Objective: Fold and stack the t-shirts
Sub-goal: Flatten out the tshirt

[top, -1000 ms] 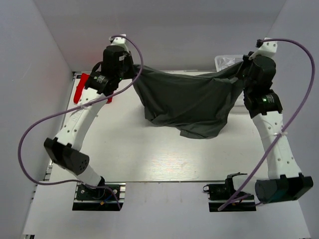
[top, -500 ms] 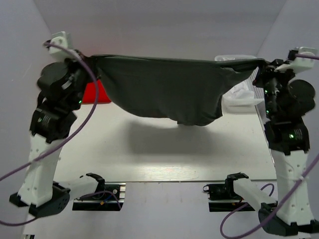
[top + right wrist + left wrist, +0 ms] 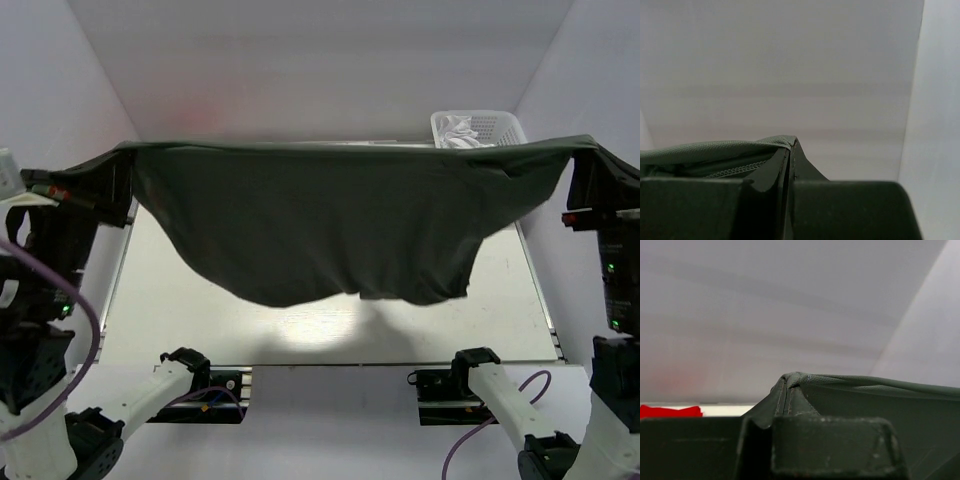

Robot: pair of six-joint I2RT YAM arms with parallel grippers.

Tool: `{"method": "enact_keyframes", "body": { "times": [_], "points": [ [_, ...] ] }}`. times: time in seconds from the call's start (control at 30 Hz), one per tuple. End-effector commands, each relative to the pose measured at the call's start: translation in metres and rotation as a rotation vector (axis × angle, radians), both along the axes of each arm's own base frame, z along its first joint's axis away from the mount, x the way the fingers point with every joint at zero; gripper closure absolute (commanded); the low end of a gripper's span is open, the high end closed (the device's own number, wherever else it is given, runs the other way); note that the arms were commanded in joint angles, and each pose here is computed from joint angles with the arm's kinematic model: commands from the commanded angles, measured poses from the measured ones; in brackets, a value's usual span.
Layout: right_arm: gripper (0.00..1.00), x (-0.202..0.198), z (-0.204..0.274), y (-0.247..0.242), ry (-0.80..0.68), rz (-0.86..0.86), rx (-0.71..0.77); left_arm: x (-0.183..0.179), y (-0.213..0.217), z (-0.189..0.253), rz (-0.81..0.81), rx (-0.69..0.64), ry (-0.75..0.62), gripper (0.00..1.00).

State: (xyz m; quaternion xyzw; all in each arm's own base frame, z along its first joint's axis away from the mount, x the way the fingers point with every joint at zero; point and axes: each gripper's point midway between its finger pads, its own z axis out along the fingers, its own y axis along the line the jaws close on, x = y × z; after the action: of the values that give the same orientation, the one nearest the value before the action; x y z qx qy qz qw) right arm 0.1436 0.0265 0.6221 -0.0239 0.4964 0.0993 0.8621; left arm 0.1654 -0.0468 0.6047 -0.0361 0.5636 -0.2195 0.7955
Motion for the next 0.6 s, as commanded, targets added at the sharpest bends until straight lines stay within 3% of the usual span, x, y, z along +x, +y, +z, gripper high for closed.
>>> {"method": "enact_keyframes", "body": {
  "times": [0.0, 0.3, 0.47, 0.57],
  "points": [
    [1.0, -0.023, 0.008, -0.005, -0.038, -0.006, 0.016, -0.02, 0.004, 0.006, -0.03, -0.013, -0.034, 1.0],
    [1.0, -0.047, -0.01, -0.002, -0.054, 0.049, 0.064, -0.031, -0.007, -0.016, -0.113, -0.039, -0.02, 1.0],
    [1.0, -0.005, -0.052, 0.003, 0.042, 0.057, 0.11, -0.002, -0.025, -0.056, -0.139, -0.046, 0.092, 1.0],
    [1.0, 0.041, -0.098, 0.009, 0.17, 0.047, 0.127, 0.025, -0.035, -0.085, -0.127, -0.033, 0.171, 1.0]
  ]
}}
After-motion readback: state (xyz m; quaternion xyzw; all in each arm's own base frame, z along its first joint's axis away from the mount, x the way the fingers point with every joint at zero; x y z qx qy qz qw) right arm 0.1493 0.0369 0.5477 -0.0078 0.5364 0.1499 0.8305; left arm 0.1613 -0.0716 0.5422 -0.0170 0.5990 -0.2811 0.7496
